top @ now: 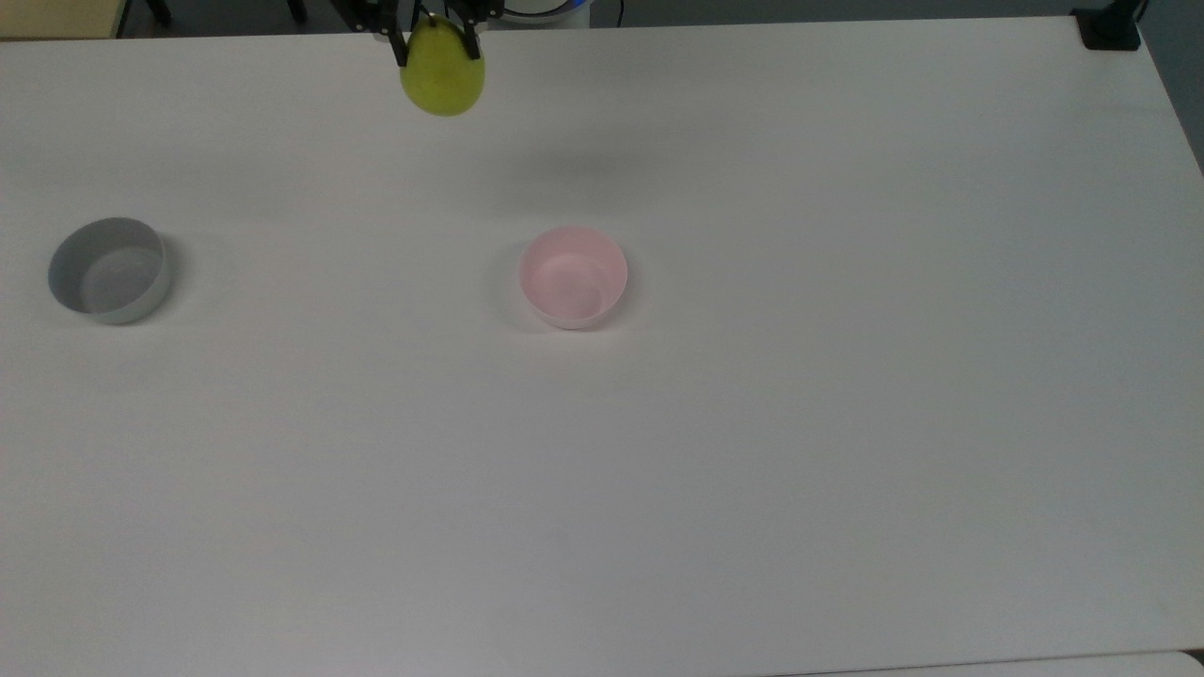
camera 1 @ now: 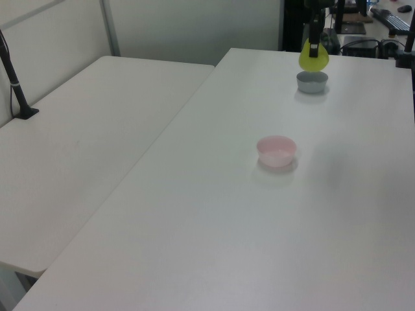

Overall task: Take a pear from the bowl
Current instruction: 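Carry the pear toward the grey bowl and lower it to the table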

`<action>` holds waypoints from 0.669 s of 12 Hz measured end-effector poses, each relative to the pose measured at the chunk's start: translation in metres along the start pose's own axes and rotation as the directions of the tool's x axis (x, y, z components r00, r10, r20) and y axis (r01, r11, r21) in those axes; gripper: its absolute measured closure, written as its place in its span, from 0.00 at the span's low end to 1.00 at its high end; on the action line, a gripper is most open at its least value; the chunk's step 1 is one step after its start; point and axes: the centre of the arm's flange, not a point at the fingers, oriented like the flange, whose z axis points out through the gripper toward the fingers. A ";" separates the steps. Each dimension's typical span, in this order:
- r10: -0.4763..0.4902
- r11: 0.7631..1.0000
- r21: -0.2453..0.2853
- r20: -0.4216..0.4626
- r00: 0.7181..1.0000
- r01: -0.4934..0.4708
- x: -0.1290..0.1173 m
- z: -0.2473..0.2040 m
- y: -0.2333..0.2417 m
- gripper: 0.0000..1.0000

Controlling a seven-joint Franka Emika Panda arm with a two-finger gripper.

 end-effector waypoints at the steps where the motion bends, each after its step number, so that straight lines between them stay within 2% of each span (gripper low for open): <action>1: -0.013 1.000 0.000 -0.002 1.000 0.013 -0.001 -0.001 0.006 0.41; 5: -0.147 0.989 -0.002 -0.006 0.989 0.147 -0.015 -0.003 0.059 0.41; 8: -0.125 0.992 -0.013 -0.019 0.992 0.125 -0.021 0.003 0.092 0.41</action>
